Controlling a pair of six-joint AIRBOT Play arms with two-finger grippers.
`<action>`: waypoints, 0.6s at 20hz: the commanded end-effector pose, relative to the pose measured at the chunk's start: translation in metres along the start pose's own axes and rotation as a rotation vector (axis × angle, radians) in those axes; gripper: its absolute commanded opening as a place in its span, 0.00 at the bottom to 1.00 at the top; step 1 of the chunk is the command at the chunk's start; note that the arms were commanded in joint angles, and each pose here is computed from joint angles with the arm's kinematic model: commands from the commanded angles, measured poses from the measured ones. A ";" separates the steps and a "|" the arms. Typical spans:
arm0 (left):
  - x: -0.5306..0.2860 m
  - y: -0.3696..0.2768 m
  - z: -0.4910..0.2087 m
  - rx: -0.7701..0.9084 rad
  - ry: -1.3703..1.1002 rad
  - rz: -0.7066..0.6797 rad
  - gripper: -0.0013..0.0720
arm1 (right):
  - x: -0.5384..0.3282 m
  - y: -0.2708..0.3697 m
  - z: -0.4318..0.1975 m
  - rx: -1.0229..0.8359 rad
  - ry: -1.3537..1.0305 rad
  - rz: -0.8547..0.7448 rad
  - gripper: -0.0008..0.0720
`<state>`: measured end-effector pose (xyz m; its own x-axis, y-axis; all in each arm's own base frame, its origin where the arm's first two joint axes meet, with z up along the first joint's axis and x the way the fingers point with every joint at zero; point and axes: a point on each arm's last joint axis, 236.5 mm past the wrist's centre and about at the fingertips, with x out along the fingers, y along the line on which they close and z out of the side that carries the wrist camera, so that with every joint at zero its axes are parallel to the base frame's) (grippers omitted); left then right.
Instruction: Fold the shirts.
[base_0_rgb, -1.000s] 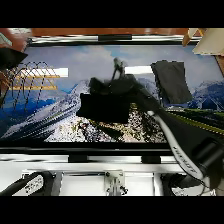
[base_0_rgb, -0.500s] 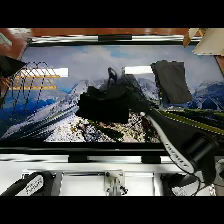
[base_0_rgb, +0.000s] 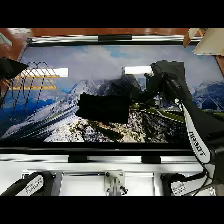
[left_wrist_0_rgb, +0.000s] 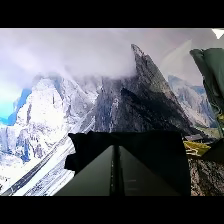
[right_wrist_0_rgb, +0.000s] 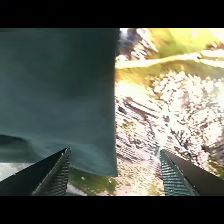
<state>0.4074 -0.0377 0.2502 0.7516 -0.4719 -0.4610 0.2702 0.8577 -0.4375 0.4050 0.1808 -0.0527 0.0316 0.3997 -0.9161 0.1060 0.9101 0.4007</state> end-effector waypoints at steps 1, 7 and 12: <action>0.000 0.000 0.000 0.001 0.000 0.000 0.06 | 0.029 0.010 -0.006 0.011 0.078 0.117 0.93; 0.001 0.001 0.000 -0.001 0.002 0.000 0.06 | 0.064 0.017 0.003 0.020 0.071 0.162 0.93; 0.001 0.001 0.000 -0.001 0.000 0.001 0.06 | 0.062 0.034 0.013 0.051 0.030 0.235 0.56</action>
<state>0.4077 -0.0376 0.2499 0.7513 -0.4718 -0.4614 0.2698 0.8577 -0.4377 0.4173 0.2238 -0.1020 0.0070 0.5579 -0.8299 0.1358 0.8217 0.5535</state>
